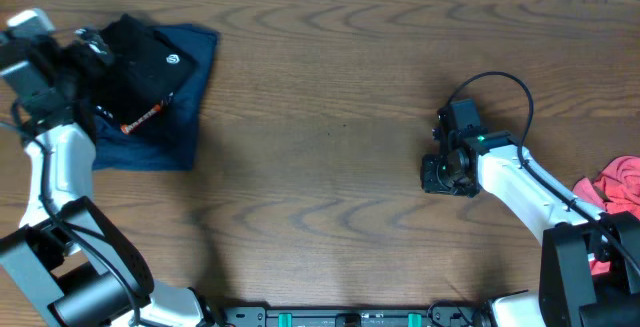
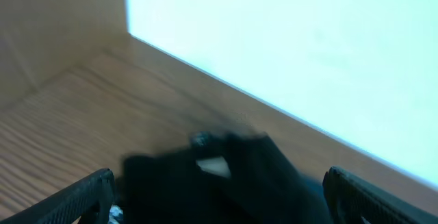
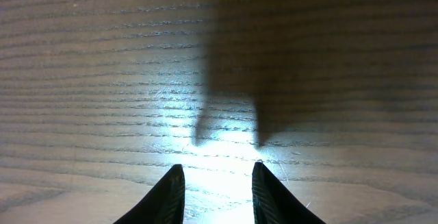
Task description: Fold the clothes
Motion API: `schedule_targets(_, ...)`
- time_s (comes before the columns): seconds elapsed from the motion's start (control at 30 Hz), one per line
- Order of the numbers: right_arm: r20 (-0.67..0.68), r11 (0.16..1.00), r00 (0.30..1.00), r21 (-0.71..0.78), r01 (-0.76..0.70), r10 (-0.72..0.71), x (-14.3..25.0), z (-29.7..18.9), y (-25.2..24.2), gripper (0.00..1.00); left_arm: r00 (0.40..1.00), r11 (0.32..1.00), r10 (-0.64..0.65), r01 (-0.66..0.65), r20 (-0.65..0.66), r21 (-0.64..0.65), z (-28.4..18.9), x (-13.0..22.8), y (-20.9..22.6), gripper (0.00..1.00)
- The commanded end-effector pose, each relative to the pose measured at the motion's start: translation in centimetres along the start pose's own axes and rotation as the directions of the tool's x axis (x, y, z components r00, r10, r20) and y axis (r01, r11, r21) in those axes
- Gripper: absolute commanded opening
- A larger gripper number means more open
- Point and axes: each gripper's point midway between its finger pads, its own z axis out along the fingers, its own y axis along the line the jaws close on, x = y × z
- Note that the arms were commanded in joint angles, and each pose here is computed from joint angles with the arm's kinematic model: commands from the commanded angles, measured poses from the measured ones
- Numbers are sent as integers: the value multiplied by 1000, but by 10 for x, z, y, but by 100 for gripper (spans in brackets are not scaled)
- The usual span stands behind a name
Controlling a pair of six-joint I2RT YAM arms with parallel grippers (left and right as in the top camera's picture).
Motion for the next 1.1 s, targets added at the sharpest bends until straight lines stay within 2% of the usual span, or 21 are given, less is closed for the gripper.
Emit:
schedule_targets(0.0,25,1000,1000,7,-2,2,-6,-5,-3,31,986,992,-120,122,113,-12,-17,-40,12,98)
schedule_targets(0.13,28,1000,1000,6,-2,2,-7,-5,-3,31,981,992,-122,120,151,23,-29,-57,3,98)
schedule_targets(0.23,33,1000,999,4,-2,2,-8,-5,-3,33,986,988,-118,105,117,109,-29,-52,-19,98)
schedule_targets(0.37,44,1000,999,-12,0,1,-11,-6,0,53,996,971,-91,90,-5,220,-26,-22,-63,98)
schedule_targets(0.53,112,993,994,-119,21,-8,-29,-8,22,77,979,930,117,-48,-169,365,-32,45,-147,98)
schedule_targets(0.67,224,979,975,-194,59,-15,-56,-16,39,91,902,886,298,-138,-314,443,-51,117,-204,98)
schedule_targets(0.8,382,969,924,-225,106,-12,-95,-31,48,91,784,869,417,-196,-460,453,-76,183,-227,98)
schedule_targets(0.87,438,965,898,-216,147,-39,-110,-41,46,88,718,862,456,-207,-527,463,-94,207,-229,98)
schedule_targets(0.97,422,973,906,-200,118,-23,-115,-54,34,87,655,866,466,-201,-595,457,-119,216,-220,98)
schedule_targets(1.07,398,979,917,-191,69,13,-114,-77,19,95,615,882,449,-191,-648,430,-153,208,-207,98)
